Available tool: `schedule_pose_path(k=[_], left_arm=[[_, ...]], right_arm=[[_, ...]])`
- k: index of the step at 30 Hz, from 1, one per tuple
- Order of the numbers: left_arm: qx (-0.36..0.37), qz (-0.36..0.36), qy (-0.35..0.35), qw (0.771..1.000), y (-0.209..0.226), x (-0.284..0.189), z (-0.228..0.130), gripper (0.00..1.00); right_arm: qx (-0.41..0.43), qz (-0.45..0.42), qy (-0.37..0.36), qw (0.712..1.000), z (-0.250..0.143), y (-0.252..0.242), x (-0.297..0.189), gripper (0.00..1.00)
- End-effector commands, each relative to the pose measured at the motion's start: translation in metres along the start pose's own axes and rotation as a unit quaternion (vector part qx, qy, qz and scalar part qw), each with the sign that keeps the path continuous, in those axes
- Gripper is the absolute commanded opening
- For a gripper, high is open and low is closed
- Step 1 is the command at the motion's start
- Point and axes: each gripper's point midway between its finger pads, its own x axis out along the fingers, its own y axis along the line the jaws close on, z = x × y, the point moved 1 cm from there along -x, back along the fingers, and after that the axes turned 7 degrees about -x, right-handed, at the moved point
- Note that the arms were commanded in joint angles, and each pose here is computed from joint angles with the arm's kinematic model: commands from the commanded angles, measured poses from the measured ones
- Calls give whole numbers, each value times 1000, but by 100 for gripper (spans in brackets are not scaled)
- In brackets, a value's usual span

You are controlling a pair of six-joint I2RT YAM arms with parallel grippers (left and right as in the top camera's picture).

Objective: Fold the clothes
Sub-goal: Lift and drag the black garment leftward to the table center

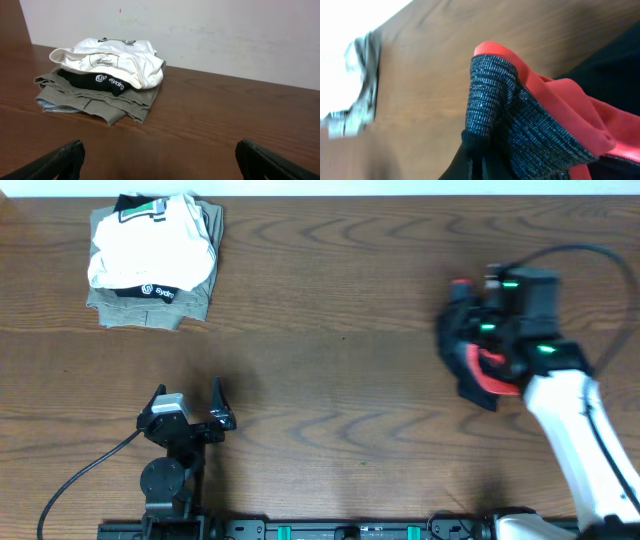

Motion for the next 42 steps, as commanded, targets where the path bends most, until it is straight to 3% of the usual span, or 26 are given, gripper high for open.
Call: schedule_pose_path(k=[1, 8, 12, 13, 17, 24, 27, 34, 42], left_arm=[[10, 18, 21, 1000, 8, 1, -15, 98], [10, 18, 21, 1000, 8, 1, -15, 98], [10, 18, 21, 1000, 8, 1, -15, 98], [10, 18, 21, 1000, 8, 1, -15, 98], [10, 18, 21, 1000, 8, 1, -15, 98], [10, 18, 21, 1000, 8, 1, -15, 98], [10, 18, 21, 1000, 8, 1, -15, 98], [10, 18, 21, 1000, 8, 1, -15, 98], [10, 18, 21, 1000, 8, 1, -15, 98]], right_arm=[[-50, 39, 48, 997, -31, 42, 26, 1], [-169, 102, 127, 972, -107, 108, 62, 4], [-241, 130, 142, 951, -135, 132, 60, 25], [-249, 133, 142, 949, -137, 135, 58, 35], [-249, 119, 125, 953, -123, 137, 48, 43], [-195, -70, 24, 978, -19, 78, -16, 56], [-154, -130, 8, 979, 6, 37, -42, 61], [-20, -166, 85, 982, -13, -48, -46, 62], [18, -140, 99, 985, -41, -72, -5, 60]])
